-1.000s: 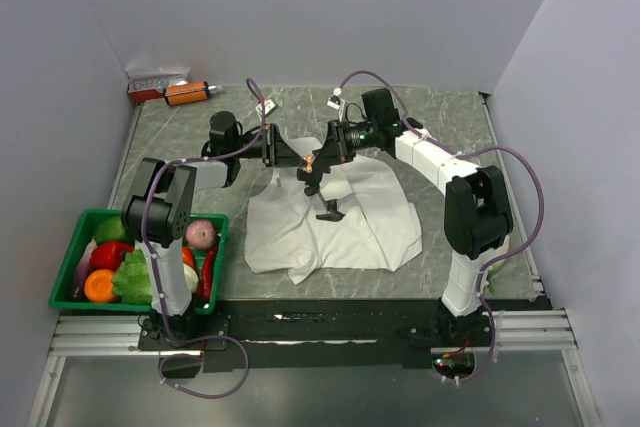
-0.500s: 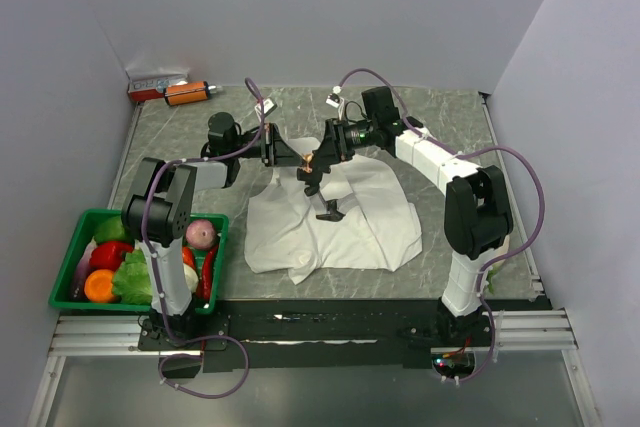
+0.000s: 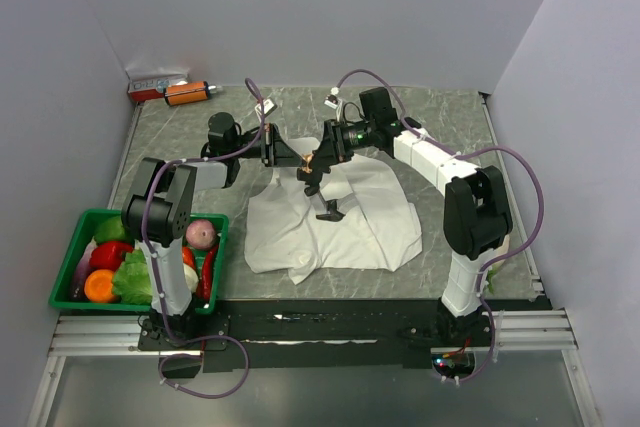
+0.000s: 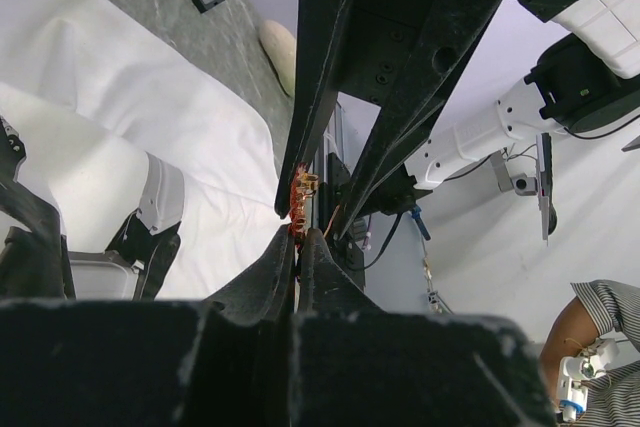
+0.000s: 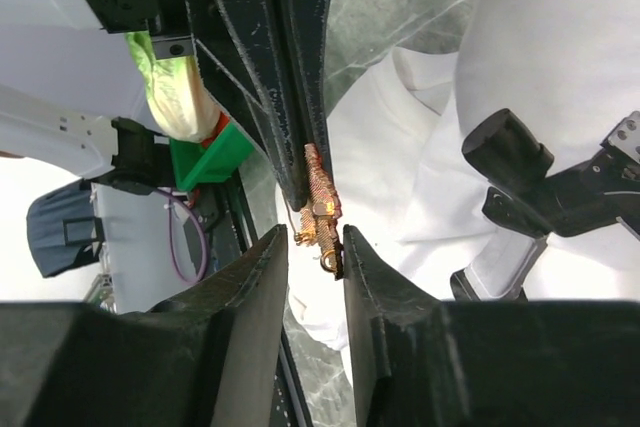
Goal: Remove the brooch from the garment
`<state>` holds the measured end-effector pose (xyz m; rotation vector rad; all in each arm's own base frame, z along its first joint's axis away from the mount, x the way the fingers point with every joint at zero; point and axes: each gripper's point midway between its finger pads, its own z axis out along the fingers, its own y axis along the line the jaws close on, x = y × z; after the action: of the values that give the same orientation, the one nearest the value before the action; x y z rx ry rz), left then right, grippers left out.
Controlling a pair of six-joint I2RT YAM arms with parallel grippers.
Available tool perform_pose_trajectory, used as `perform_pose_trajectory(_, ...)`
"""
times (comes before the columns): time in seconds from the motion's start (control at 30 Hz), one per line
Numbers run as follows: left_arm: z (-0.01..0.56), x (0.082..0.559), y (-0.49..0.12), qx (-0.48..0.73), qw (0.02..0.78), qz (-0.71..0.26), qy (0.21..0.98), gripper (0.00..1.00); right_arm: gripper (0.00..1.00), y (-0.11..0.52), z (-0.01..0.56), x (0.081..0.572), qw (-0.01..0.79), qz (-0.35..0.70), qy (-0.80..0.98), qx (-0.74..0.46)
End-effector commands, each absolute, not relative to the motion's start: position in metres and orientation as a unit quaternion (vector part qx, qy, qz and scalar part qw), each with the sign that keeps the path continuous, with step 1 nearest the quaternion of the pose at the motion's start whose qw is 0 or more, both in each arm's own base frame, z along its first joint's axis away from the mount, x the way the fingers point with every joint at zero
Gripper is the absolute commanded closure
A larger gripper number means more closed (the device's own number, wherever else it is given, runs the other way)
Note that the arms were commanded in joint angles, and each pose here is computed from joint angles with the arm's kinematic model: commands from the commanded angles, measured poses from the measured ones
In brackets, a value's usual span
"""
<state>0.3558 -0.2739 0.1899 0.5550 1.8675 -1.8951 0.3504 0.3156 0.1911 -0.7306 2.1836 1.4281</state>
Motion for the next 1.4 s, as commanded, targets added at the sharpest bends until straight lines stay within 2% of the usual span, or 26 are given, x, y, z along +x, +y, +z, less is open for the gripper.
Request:
perform_pose_trajectory(0.0,0.203,0.352,-0.274,0.227,0.235,-0.679,0.657,0.99,0.65,0.324,0.215,0.351,0.239,0.516,0.773,-0.281)
perform_pose_trajectory(0.3,0.205,0.352,-0.275,0.231,0.235,-0.68,0.655,0.99,0.59,0.325,0.214,0.355,0.238,0.516,0.775,-0.276)
perform_pose_trajectory(0.87,0.214,0.348,-0.275,0.245,0.241,-0.682,0.646,0.99,0.66,0.32,0.193,0.372,0.235,0.472,0.813,-0.245)
perform_pose_trajectory(1.37,0.215,0.346,-0.275,0.248,0.244,-0.681,0.644,0.99,0.66,0.306,0.178,0.378,0.236,0.44,0.837,-0.224)
